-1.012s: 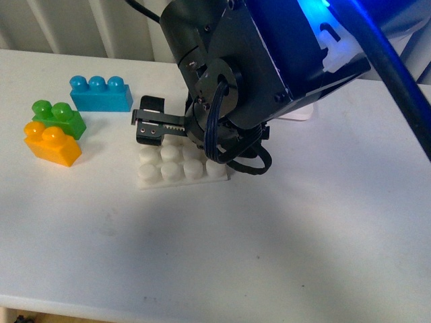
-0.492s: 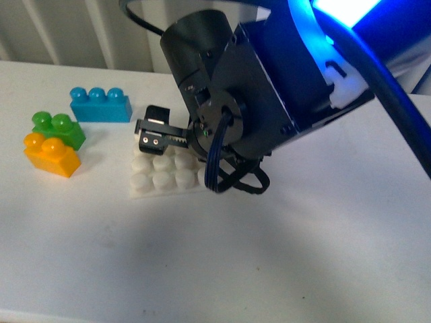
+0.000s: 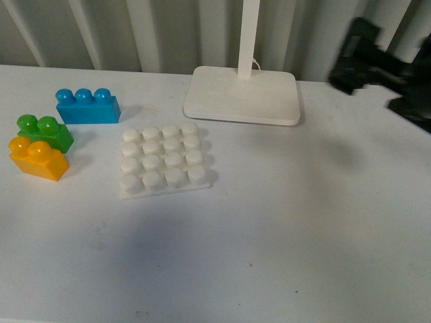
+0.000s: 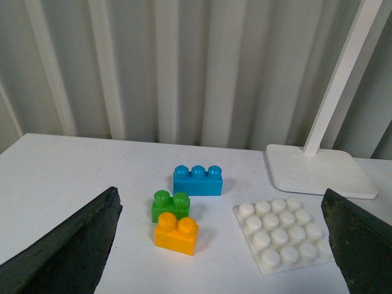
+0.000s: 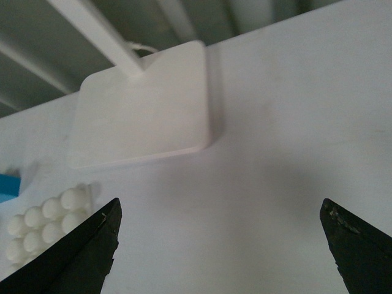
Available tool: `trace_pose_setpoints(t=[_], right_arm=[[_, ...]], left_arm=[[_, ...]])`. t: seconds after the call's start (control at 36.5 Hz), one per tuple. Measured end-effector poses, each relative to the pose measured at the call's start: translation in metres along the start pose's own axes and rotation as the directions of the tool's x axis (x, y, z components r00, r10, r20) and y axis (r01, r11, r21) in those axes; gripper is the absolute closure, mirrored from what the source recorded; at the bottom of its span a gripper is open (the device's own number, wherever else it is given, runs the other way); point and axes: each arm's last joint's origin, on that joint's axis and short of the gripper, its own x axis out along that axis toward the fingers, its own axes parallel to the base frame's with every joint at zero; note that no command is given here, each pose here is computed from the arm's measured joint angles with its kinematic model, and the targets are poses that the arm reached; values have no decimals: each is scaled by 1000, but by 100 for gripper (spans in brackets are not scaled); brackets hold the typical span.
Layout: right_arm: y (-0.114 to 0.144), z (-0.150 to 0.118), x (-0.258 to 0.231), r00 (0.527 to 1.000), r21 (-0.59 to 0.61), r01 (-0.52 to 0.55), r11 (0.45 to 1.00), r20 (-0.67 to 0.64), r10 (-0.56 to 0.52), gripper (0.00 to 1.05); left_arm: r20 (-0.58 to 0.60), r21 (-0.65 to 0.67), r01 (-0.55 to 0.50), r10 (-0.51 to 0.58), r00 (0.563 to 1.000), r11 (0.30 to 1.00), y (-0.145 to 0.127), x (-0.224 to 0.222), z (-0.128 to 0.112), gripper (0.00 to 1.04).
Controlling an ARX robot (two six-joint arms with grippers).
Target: Insert yellow block into base center
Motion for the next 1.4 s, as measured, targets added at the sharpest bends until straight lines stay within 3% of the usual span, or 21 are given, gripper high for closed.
trace_pose_setpoints(t=[0.08, 0.14, 0.19, 0.36, 0.52, 0.79, 1.4], right_arm=[[-35, 8, -45, 995, -24, 30, 999, 99, -28, 11], [-48, 9, -74, 941, -108, 92, 990, 334, -51, 21], [-52, 1, -108, 876, -206, 156, 966, 480, -39, 34], [-52, -35, -165, 851, -309, 186, 933, 524, 4, 71], [-52, -42, -177, 825, -319, 193, 928, 565, 22, 103], [-57, -60, -180, 822, -322, 195, 926, 568, 24, 104], [-57, -66, -190, 820, -323, 195, 926, 572, 27, 104]], left_arm=[[0, 0, 0, 0, 1000, 1000, 0, 0, 0, 6], [0, 0, 1, -1, 1000, 1000, 0, 0, 0, 6], [-1, 0, 0, 0, 1000, 1000, 0, 0, 0, 6], [-1, 0, 0, 0, 1000, 1000, 0, 0, 0, 6], [-1, 0, 0, 0, 1000, 1000, 0, 0, 0, 6], [-1, 0, 0, 0, 1000, 1000, 0, 0, 0, 6], [-1, 0, 0, 0, 1000, 1000, 0, 0, 0, 6]])
